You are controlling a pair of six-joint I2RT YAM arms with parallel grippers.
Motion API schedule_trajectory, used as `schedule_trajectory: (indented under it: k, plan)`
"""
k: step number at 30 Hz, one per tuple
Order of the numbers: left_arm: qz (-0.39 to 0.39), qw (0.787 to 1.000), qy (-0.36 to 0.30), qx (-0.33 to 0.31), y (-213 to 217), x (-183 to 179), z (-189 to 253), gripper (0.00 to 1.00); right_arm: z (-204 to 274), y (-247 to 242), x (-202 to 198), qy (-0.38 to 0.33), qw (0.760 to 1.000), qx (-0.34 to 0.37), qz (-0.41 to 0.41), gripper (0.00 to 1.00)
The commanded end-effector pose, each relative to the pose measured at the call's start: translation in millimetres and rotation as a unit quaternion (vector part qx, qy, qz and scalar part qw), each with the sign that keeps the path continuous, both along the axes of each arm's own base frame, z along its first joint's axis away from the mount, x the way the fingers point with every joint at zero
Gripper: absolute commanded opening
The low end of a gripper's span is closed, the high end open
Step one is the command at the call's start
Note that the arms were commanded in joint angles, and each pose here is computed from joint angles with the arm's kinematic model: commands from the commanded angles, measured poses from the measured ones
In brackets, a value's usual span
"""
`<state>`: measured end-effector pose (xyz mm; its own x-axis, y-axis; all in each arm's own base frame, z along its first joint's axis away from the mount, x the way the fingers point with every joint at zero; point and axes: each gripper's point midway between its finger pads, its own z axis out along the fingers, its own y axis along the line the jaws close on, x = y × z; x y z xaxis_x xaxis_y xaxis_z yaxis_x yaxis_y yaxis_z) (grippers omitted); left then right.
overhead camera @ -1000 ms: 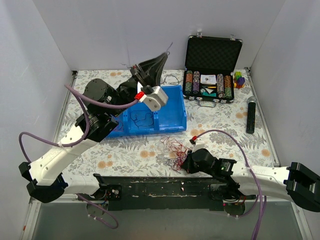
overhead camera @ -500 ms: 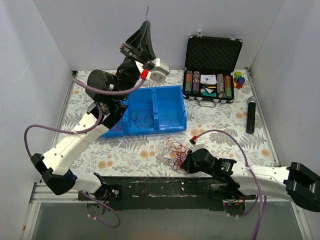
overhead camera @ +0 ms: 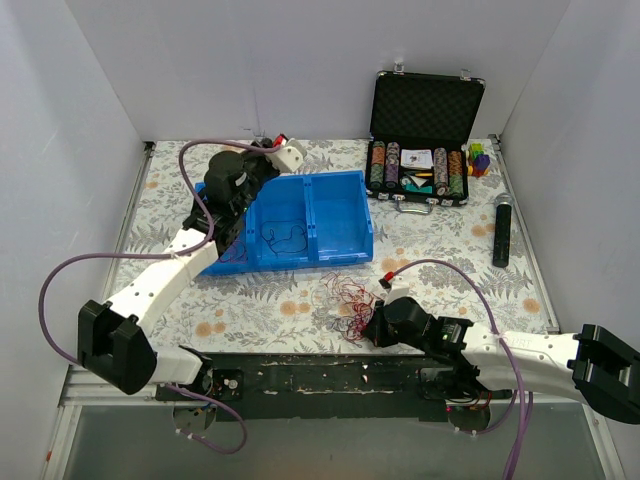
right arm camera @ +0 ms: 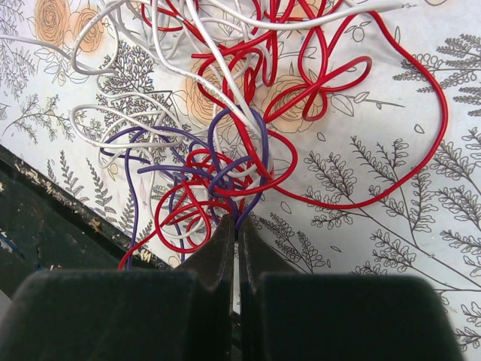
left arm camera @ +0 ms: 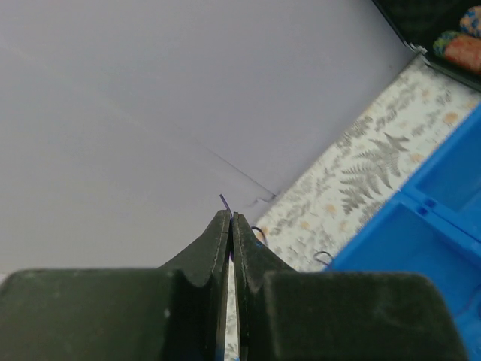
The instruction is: Untangle the cables
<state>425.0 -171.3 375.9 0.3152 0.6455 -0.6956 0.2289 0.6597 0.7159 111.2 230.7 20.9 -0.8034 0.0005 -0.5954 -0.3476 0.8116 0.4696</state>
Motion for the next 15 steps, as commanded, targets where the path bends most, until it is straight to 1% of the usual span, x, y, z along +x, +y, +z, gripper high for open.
schedule_trajectory:
  k: [1,4,8,12,15]
  plan:
    - [-0.020,0.999,0.008,-0.034,-2,-11,-3,0.00,-32,-31,-16,0.031,0.997,-0.070,0.007,0.01]
    - [-0.031,0.998,0.026,-0.039,-8,-10,-19,0.00,-32,-30,-16,0.032,0.997,-0.070,0.008,0.01]
    - [-0.035,0.998,0.026,-0.051,-11,-9,-23,0.00,-32,-31,-17,0.033,0.997,-0.068,0.006,0.01]
    - [-0.031,0.997,-0.021,-0.074,-8,-8,4,0.00,-32,-31,-17,0.033,0.997,-0.066,0.006,0.01]
    - [-0.042,0.994,-0.053,-0.090,-9,-14,27,0.00,-32,-30,-17,0.033,0.997,-0.068,0.007,0.01]
